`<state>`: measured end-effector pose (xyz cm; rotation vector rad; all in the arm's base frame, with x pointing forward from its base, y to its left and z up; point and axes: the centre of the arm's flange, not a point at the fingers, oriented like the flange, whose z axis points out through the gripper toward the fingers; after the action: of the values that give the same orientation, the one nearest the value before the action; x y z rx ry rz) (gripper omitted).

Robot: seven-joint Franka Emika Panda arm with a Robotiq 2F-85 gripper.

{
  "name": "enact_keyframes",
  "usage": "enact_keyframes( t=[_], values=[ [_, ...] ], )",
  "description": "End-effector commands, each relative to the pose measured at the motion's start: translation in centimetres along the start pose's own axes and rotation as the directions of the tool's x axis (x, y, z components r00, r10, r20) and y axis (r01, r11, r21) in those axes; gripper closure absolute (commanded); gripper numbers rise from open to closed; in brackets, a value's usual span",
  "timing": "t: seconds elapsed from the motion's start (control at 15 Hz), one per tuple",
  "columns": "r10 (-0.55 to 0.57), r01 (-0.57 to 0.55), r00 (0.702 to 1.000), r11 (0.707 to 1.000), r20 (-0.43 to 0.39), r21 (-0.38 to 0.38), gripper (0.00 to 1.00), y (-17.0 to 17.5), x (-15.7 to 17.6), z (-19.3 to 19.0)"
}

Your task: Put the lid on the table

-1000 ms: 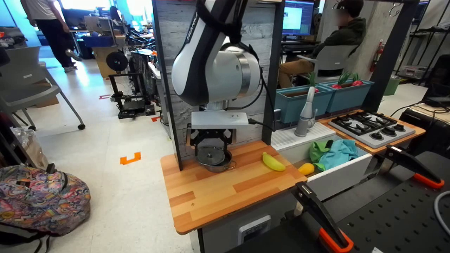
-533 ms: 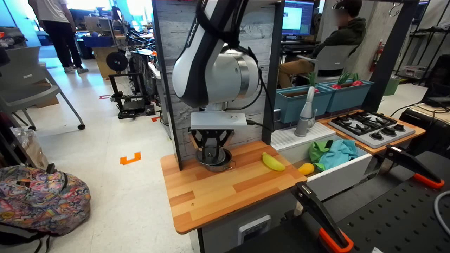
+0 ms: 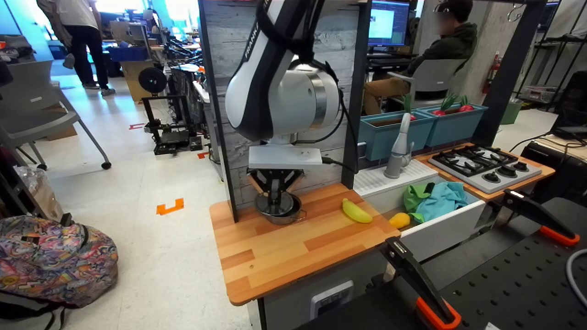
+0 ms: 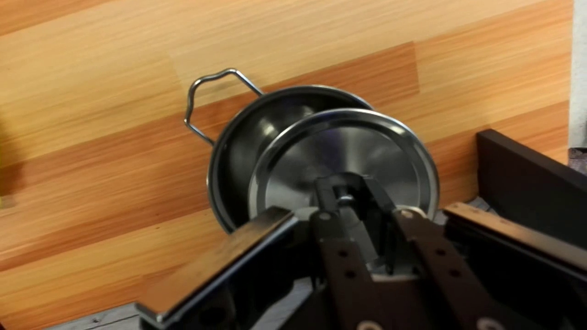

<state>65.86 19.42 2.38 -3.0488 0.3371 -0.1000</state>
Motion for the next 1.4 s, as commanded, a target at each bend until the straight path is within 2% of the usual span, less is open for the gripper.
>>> enact_keyframes(
  t=[0.0,0.27,0.53,0.87,1.33],
  values=[
    [-0.013,0.013,0.999,1.000,-0.049,0.006,0.95,1.0,-2.8,-1.9],
    [-0.040,0.042,0.995,0.999,-0.088,0.019,0.95,1.6,-5.5,-3.4],
    [-0.087,0.088,0.992,0.996,-0.094,0.007,0.95,1.6,-7.8,-3.7],
    [-0.163,0.163,0.987,0.986,-0.008,-0.024,0.95,1.1,-9.0,-1.4],
    [-0.245,0.257,0.959,0.964,0.144,-0.071,0.95,0.5,-10.2,1.3]
  ],
)
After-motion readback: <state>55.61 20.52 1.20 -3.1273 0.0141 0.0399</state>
